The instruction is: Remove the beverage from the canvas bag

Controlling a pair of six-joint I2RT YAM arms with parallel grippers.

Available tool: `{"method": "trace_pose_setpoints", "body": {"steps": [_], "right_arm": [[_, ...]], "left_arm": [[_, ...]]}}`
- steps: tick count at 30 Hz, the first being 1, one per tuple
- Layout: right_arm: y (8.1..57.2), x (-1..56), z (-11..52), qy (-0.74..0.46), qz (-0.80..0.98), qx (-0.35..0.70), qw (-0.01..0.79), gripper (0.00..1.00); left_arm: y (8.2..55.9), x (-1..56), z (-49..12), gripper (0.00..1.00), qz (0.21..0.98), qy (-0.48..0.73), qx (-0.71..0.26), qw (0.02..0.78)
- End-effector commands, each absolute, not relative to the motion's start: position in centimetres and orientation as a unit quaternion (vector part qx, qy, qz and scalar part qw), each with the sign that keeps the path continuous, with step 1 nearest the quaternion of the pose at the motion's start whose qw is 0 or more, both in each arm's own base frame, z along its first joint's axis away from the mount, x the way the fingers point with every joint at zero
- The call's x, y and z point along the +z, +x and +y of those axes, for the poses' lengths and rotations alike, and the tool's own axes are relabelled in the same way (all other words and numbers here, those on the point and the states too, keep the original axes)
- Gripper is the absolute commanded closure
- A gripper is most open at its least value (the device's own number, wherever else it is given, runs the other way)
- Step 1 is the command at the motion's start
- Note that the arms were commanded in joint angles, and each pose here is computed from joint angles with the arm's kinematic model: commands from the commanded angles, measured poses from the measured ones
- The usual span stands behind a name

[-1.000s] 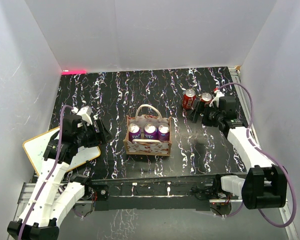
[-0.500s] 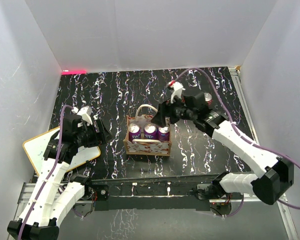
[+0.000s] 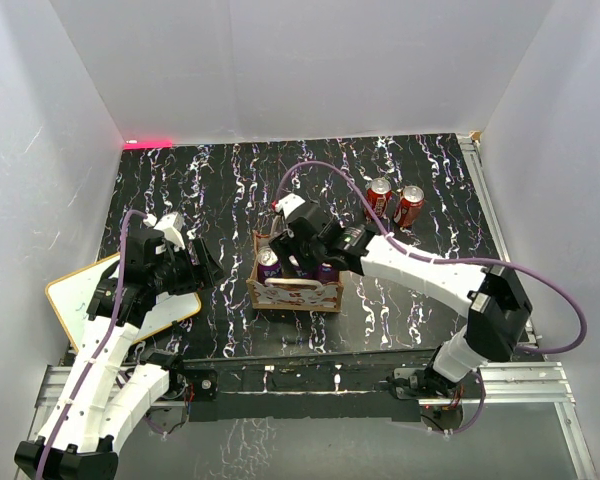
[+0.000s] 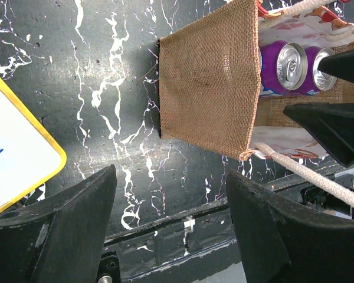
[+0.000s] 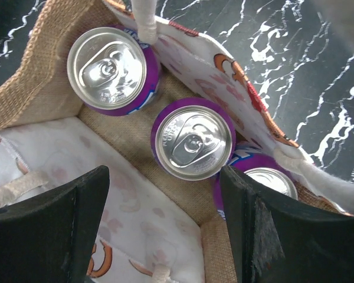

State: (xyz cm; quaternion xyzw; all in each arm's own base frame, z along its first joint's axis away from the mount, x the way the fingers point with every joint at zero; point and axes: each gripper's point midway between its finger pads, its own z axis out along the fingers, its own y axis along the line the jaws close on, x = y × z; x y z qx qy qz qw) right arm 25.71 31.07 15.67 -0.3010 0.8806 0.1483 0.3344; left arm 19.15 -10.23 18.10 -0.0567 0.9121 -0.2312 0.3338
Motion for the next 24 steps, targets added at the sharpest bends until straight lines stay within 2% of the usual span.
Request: {"method": "trace_pose_setpoints", "body": {"steps": [1,9,15,24], "right_arm": [[28.2,18.5,30.8,-0.287,0.869,0.098,0.392,0.22],[29.3,17.0,30.6,-0.301,0.870,0.054,0.385,0.19],[29.5,16.7,31.5,-0.314,0.866,0.064,0.383,0.17],[30.1,14.8,31.6,-0.321,0.870,0.043,0.371,0.09]], "left_arm": [[19.1,18.4,-10.2,0.28,0.910,-0.054,-0.232,0.341],[19.2,18.3,-10.2,0.28,0.910,-0.055,-0.231,0.339],[19.2,18.3,-10.2,0.28,0.910,-0.054,-0.232,0.338],[19.2,18.2,-10.2,0.28,0.911,-0.054,-0.231,0.336]]}}
